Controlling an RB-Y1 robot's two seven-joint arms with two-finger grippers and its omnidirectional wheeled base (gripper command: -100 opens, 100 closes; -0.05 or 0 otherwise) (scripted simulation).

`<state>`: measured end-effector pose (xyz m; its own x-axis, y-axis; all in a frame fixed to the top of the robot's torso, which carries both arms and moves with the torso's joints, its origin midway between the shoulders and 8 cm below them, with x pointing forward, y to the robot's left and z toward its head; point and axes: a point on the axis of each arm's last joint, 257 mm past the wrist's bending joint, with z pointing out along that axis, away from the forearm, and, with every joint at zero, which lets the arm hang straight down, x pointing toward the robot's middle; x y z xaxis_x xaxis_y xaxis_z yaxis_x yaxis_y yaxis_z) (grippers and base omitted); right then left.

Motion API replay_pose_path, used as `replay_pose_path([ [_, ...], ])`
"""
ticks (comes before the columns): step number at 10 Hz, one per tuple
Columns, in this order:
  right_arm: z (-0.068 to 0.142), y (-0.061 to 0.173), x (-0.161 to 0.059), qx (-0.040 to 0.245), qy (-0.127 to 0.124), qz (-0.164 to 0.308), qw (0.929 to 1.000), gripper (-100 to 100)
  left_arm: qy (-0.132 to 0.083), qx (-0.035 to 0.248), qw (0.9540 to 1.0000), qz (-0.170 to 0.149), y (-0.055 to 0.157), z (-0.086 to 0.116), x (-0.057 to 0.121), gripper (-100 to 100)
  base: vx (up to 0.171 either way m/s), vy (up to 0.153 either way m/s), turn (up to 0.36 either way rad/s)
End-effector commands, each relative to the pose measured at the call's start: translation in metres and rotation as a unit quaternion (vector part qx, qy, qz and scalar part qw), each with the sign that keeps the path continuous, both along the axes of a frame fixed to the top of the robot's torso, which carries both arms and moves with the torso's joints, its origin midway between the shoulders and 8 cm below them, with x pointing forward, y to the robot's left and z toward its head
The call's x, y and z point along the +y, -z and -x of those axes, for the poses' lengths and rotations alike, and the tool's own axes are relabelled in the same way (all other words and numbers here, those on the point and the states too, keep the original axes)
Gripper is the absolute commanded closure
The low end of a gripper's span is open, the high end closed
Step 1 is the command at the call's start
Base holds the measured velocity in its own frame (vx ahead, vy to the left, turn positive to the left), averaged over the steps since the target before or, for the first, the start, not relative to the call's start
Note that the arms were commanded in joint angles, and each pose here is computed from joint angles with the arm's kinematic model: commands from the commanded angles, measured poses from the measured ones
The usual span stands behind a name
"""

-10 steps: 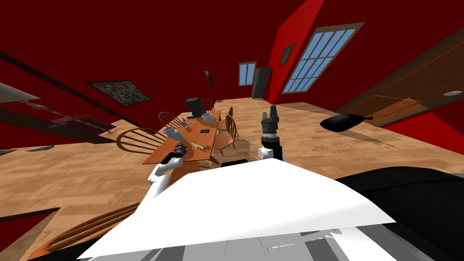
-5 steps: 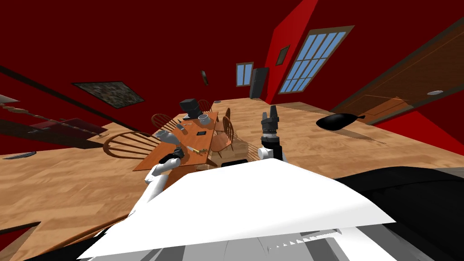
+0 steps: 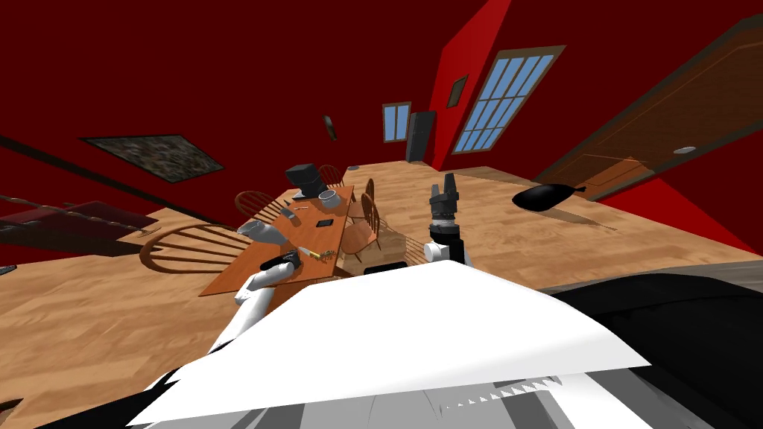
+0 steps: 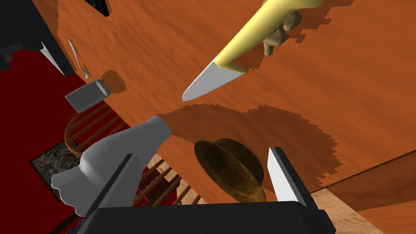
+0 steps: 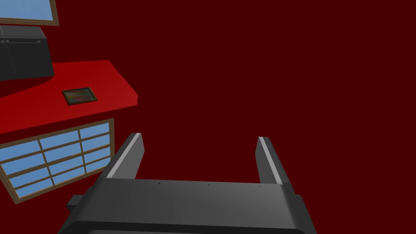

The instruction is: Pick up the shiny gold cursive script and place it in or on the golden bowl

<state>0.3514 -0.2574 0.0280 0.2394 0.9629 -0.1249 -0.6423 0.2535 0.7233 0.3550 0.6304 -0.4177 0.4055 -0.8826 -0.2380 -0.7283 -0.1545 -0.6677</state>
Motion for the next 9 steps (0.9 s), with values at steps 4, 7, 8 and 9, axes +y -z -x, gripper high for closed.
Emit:
replay_pose_path([
  [4,0.0,0.0,0.0,0.0,0.0,0.0,1.0,0,-0.03,0.082,0.9961,0.016,0.029,0.045,0.015,-100,0.057,-0.056,-0.089],
  [7,0.0,0.0,0.0,0.0,0.0,0.0,1.0,0,-0.051,0.147,0.9874,0.03,0.05,0.085,0.023,-100,0.065,-0.044,-0.108],
  [8,0.0,0.0,0.0,0.0,0.0,0.0,1.0,0,-0.051,0.148,0.9872,0.03,0.05,0.086,0.023,-100,0.051,-0.042,-0.059],
  [9,0.0,0.0,0.0,0.0,0.0,0.0,1.0,0,-0.06,0.178,0.9814,0.037,0.058,0.105,0.025,-100,0.053,-0.059,-0.134],
])
